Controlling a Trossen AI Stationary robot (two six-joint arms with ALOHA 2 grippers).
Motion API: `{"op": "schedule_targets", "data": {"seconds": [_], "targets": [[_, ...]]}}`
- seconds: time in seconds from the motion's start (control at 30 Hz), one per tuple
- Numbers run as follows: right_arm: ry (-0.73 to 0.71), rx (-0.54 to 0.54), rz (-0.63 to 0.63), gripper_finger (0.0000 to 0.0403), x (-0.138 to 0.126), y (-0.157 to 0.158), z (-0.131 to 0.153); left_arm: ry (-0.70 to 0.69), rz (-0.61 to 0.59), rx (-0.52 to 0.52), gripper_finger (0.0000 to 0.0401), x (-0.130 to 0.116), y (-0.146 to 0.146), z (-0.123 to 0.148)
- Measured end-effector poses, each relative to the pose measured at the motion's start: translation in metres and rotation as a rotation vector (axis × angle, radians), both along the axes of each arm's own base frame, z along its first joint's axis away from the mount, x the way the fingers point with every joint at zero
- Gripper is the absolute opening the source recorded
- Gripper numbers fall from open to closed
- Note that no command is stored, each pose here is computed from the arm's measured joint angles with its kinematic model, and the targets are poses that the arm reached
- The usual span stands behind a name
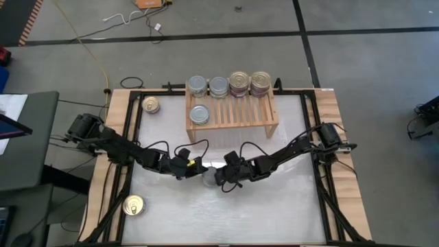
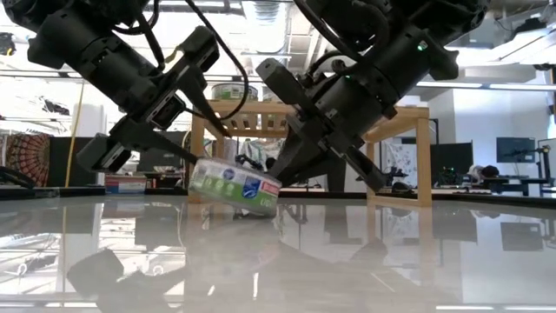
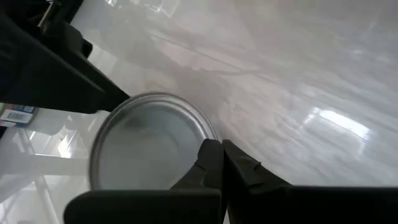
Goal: Stack canned seafood by type on shelf
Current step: Stack the green tuna can on top of the green tuna can on the shelf
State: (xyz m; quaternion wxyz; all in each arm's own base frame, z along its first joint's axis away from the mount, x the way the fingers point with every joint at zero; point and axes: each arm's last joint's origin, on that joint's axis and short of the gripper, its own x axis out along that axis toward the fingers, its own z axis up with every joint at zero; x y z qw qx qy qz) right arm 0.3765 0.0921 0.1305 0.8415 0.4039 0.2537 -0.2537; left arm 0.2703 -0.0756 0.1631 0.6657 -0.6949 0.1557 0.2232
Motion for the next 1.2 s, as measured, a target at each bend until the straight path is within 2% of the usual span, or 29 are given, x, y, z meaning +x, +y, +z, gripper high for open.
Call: {"op": "schedule_targets", "data": {"seconds": [0.1, 0.2, 0.37, 0.53, 0.8, 0.93, 1.1, 1.2], "targets": [[0.013, -0.006, 0.003, 0.0022, -0.001, 0.000, -0.001, -0.027, 0.010, 0.005, 0.0172, 0.001, 0.000, 0.002], [0.026, -0.008, 0.007, 0.0022, -0.002, 0.002, -0.001, 0.003, -0.005, 0.024, 0.0172, 0.000, 0.000, 0.000], [0.026, -0.023, 0.032, 0.0022, -0.003, 0.006, -0.001, 0.070, -0.029, -0.046, 0.0172, -0.005, -0.005, -0.005], [0.030, -0.026, 0.040, 0.0022, -0.004, 0.008, -0.001, 0.088, -0.070, -0.130, 0.0172, -0.012, -0.024, -0.006], [0.031, -0.026, 0.044, 0.0022, -0.004, 0.008, 0.000, 0.079, 0.093, -0.194, 0.0172, -0.031, -0.052, -0.010], [0.033, -0.026, 0.043, 0.0022, -0.004, 0.008, -0.001, 0.051, 0.132, -0.198, 0.0172, -0.025, -0.056, -0.021], [0.038, -0.034, 0.052, 0.0022, -0.004, 0.008, -0.001, -0.002, 0.145, -0.223, 0.0172, -0.005, -0.065, -0.038], [0.042, -0.029, 0.060, 0.0022, -0.004, 0.008, 0.000, -0.080, 0.183, -0.251, 0.0172, 0.003, -0.068, -0.042]]}}
